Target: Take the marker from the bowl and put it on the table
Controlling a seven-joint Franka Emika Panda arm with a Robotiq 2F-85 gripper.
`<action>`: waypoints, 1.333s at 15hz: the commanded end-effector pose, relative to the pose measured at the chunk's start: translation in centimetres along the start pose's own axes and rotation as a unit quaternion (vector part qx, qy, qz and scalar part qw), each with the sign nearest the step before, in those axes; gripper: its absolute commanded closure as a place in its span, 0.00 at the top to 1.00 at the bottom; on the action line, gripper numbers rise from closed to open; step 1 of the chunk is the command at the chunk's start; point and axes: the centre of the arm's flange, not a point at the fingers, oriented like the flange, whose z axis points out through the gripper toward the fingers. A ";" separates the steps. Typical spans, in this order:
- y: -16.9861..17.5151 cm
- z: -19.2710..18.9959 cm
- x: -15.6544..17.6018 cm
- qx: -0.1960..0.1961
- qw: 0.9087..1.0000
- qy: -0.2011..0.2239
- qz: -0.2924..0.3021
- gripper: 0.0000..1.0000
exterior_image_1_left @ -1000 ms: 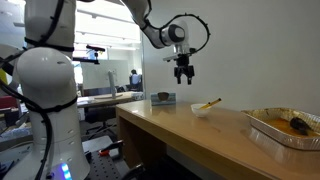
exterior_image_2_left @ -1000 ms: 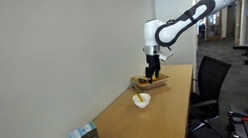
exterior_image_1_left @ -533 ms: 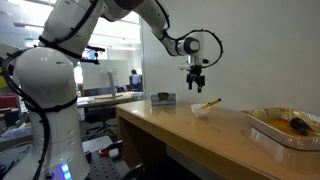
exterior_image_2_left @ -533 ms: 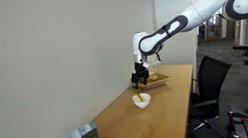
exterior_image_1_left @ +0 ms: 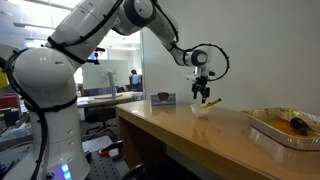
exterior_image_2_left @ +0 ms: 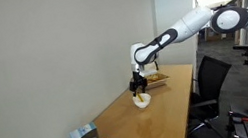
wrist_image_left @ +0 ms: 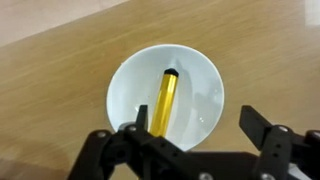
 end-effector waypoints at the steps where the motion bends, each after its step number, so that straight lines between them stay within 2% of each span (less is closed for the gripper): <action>1: 0.5 0.3 1.2 0.008 0.999 -0.019 0.031 0.97; 4: 1.6 0.8 1.5 0.008 0.999 -0.026 0.047 0.95; 7: 2.2 1.8 1.6 0.011 0.998 -0.035 0.056 0.87; 14: 2.5 4.0 1.8 0.006 0.996 -0.054 0.065 0.75; 15: 2.6 4.2 1.8 0.007 0.996 -0.057 0.065 0.65; 16: 2.6 4.4 1.7 0.005 0.996 -0.059 0.065 0.51; 20: 2.4 4.4 1.9 0.000 0.996 -0.057 0.062 0.22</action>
